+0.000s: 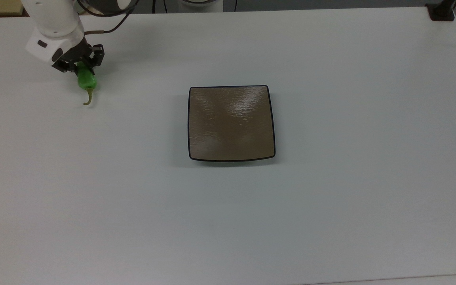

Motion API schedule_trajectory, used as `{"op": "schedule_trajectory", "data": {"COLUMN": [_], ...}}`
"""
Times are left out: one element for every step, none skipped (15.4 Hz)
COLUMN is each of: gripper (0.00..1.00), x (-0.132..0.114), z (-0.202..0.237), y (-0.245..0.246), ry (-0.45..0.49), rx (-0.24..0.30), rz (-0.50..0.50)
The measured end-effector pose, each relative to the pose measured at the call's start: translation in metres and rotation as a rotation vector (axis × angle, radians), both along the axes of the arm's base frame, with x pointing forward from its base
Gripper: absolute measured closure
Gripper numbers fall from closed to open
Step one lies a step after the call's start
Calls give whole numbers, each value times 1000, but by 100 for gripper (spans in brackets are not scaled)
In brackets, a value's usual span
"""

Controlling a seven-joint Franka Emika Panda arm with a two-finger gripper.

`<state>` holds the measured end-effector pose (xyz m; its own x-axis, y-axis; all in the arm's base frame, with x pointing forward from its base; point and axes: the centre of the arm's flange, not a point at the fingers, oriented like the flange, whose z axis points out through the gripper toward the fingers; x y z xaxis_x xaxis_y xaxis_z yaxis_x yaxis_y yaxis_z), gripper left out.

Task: Chili peppers are placed on a ceramic plate
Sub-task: 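Lift the chili pepper and carry it toward the square plate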

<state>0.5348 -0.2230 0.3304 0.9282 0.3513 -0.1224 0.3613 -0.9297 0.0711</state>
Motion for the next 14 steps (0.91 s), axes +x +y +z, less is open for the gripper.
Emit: {"op": "schedule_trajectory", "data": {"gripper": [66, 66, 66, 66, 66, 66, 66, 66, 66, 66, 66, 66, 66, 66], "x": [3, 7, 12, 18, 25, 31, 38, 44, 50, 55, 61, 69, 74, 80], "z": [4, 8, 13, 19, 26, 36, 47, 58, 71, 82, 92, 104, 108, 112], "y": [0, 3, 7, 14, 23, 32, 40, 47, 54, 61, 71, 88, 102, 123], "ry": [-10, -22, -37, -50, -60, -63, -64, -69, -78, -90, -102, -120, -129, -135], "rx": [-2, 1, 12, 31, 51, 68, 84, 103, 125, 144, 163, 189, 207, 224], "rz": [-1, -9, -28, -52, -73, -93, -113, -133, -153, -174, -198, -230, -251, -275]}}
